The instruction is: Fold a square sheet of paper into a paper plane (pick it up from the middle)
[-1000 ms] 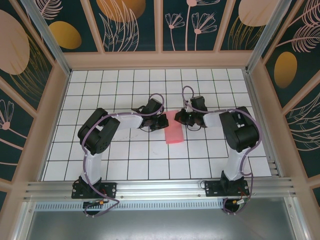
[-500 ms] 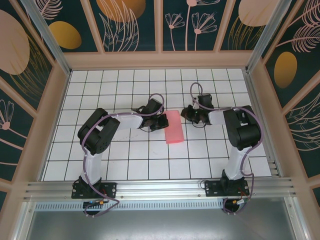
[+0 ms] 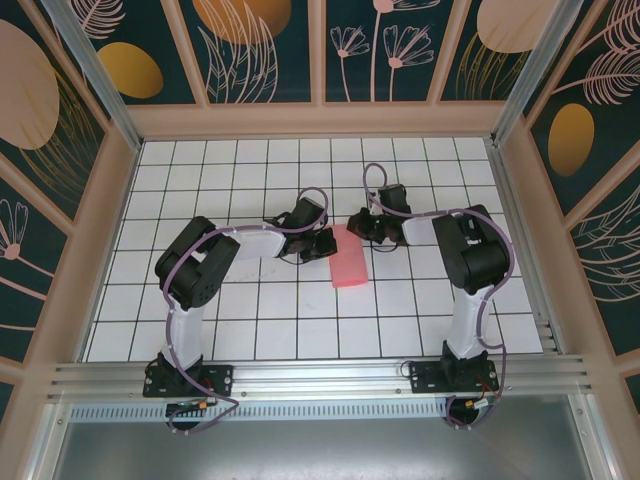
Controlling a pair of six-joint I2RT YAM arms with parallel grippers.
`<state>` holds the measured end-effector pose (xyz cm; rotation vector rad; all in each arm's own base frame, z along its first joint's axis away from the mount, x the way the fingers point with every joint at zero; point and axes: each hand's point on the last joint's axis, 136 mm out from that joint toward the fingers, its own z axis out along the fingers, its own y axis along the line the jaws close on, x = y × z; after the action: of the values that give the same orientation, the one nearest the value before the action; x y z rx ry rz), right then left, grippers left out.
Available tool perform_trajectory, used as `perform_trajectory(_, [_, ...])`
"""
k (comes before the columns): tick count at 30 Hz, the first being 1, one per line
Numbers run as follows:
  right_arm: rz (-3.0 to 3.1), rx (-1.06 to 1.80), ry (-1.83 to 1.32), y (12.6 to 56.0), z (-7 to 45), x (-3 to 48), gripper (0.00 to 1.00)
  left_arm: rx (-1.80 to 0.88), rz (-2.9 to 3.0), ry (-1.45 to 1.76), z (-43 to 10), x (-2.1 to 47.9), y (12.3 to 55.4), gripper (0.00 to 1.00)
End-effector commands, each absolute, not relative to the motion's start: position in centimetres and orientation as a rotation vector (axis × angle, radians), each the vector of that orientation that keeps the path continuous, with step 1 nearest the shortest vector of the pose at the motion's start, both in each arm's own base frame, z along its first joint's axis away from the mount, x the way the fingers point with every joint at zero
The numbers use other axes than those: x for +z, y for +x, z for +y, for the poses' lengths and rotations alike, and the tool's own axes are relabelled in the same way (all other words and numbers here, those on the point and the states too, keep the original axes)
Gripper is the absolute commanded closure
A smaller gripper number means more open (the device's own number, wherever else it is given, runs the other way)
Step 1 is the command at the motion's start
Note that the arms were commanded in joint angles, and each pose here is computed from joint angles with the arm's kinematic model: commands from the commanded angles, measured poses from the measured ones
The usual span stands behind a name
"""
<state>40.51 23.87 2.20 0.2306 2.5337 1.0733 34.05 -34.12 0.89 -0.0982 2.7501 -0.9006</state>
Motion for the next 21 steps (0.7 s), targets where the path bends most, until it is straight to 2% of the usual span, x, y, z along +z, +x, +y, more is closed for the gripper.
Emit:
perform_trajectory(1, [2.535, 0.954, 0.369, 42.2, 21.4, 0.7, 0.96, -0.447, 3.024, -0.210, -27.2, -7.9, 29.1, 0.92])
perform_trajectory(5, [2.499, 0.918, 0.511, 43.3, 18.5, 0.4, 0.96, -0.446, 3.028, -0.203, -27.0, -7.9, 28.9, 0.93])
perform_trajectory(11, [2.448, 0.967, 0.410, 43.4, 19.3, 4.1, 0.96, -0.453, 3.025, -0.198, -27.1, -7.8, 29.0, 0.93])
perform_trajectory(15, [2.463, 1.030, 0.241, 40.6, 21.3, 6.5, 0.96, -0.460, 3.016, -0.192, -27.3, -7.6, 29.3, 0.93])
perform_trajectory(21, [2.600, 1.056, 0.099, 35.2, 23.6, 5.0, 0.96, -0.458, 3.011, -0.189, -27.3, -7.5, 29.4, 0.94])
